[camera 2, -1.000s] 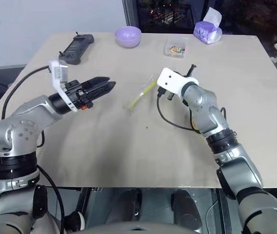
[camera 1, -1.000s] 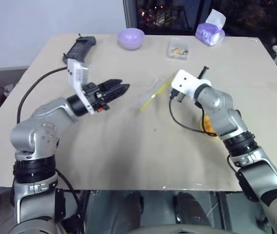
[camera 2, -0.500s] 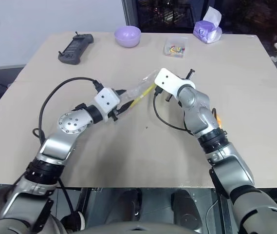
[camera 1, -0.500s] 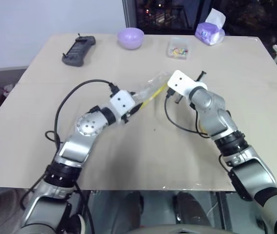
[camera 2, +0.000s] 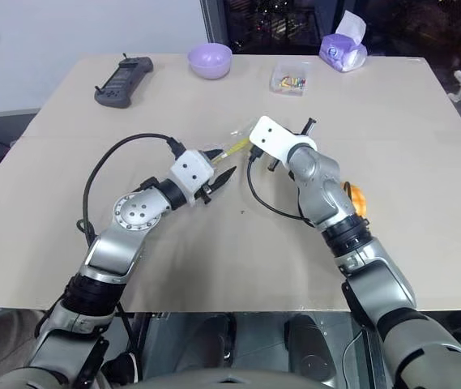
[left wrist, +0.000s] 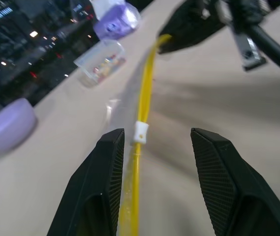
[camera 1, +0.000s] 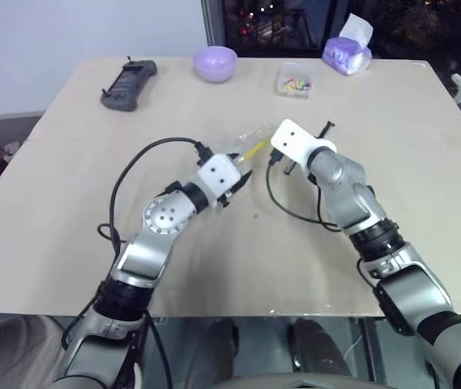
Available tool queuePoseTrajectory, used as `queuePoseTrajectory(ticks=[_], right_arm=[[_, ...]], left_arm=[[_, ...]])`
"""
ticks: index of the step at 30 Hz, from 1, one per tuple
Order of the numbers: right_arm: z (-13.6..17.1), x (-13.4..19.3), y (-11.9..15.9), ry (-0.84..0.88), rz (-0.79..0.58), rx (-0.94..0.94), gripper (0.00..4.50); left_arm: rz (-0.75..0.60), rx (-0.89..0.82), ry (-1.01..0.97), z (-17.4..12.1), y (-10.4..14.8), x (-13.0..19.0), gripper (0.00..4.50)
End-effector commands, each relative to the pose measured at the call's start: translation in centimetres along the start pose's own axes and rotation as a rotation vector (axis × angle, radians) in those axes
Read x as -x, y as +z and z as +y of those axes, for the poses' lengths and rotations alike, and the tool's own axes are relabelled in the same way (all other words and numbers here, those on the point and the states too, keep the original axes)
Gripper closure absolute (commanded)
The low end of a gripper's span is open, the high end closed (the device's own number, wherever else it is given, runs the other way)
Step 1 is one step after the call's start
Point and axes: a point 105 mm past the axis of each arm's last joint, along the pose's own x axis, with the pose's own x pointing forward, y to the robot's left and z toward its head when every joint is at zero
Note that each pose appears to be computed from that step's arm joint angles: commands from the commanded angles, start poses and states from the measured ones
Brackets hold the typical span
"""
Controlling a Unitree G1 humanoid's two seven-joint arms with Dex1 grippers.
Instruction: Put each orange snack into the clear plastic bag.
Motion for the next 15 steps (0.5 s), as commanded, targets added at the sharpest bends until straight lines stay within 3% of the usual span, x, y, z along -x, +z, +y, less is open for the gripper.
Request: queuePoseTrajectory(ticks=[1,15], right_arm=[[-0.9,0.2,0.8,-0.039,-0.025,0.015,4.5],[-0.9,0.3,0.6,-0.036,-0.026,0.019,4.5]], left_arm=[[0.008,-0.043,0.056,0.6,0.2,0.8,2.24],[-0.011,-0.106,0.132,2.0,0.8,0.8,2.24]])
